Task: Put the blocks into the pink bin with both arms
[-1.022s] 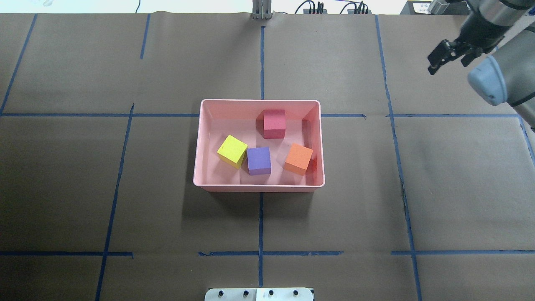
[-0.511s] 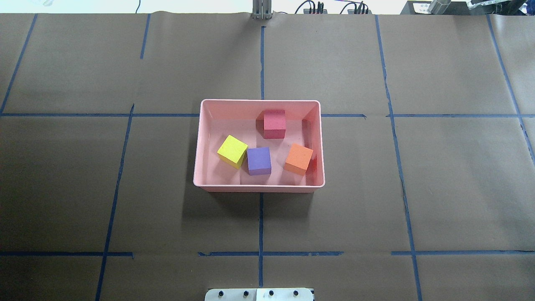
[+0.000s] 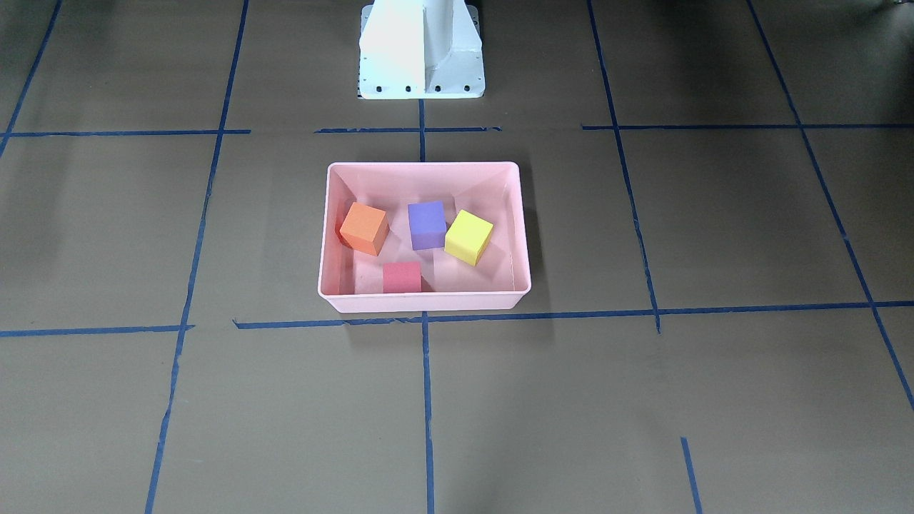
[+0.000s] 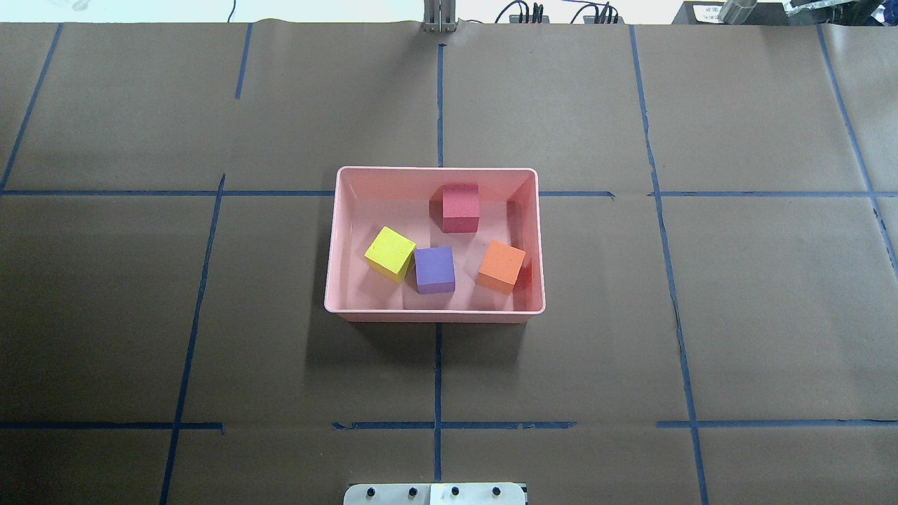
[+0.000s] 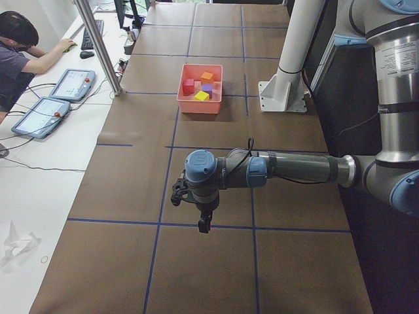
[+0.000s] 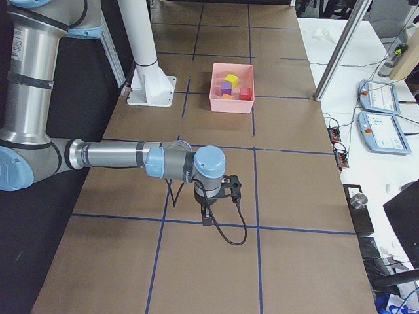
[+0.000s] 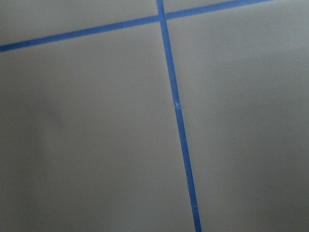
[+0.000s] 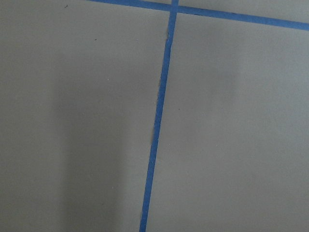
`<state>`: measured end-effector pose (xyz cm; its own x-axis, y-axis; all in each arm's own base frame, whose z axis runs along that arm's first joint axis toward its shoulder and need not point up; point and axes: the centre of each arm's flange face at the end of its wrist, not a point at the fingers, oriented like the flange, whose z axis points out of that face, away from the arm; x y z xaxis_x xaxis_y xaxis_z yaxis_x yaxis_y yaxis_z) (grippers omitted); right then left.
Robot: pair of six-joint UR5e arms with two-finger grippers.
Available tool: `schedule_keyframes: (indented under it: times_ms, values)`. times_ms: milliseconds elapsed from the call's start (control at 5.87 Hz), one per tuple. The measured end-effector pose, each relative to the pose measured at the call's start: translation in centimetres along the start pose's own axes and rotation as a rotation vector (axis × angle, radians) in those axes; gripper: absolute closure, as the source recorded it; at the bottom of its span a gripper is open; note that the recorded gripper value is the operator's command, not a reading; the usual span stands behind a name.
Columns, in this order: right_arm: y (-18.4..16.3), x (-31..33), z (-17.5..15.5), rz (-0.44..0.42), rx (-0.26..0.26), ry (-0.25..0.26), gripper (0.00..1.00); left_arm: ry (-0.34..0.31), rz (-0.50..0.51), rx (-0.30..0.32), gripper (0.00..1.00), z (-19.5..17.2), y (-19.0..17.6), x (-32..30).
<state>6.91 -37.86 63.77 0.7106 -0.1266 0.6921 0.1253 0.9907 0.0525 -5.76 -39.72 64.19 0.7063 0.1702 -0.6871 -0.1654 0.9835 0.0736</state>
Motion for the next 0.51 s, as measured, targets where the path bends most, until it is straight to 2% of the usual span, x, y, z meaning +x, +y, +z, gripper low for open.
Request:
schedule_keyframes:
  times_ms: [511]
  values:
    - [0.35, 0.14, 0.13, 0.006, -0.002, -0.004, 0.0, -0.001, 0.005, 0.001, 0.0, -0.09, 0.31, 0.24]
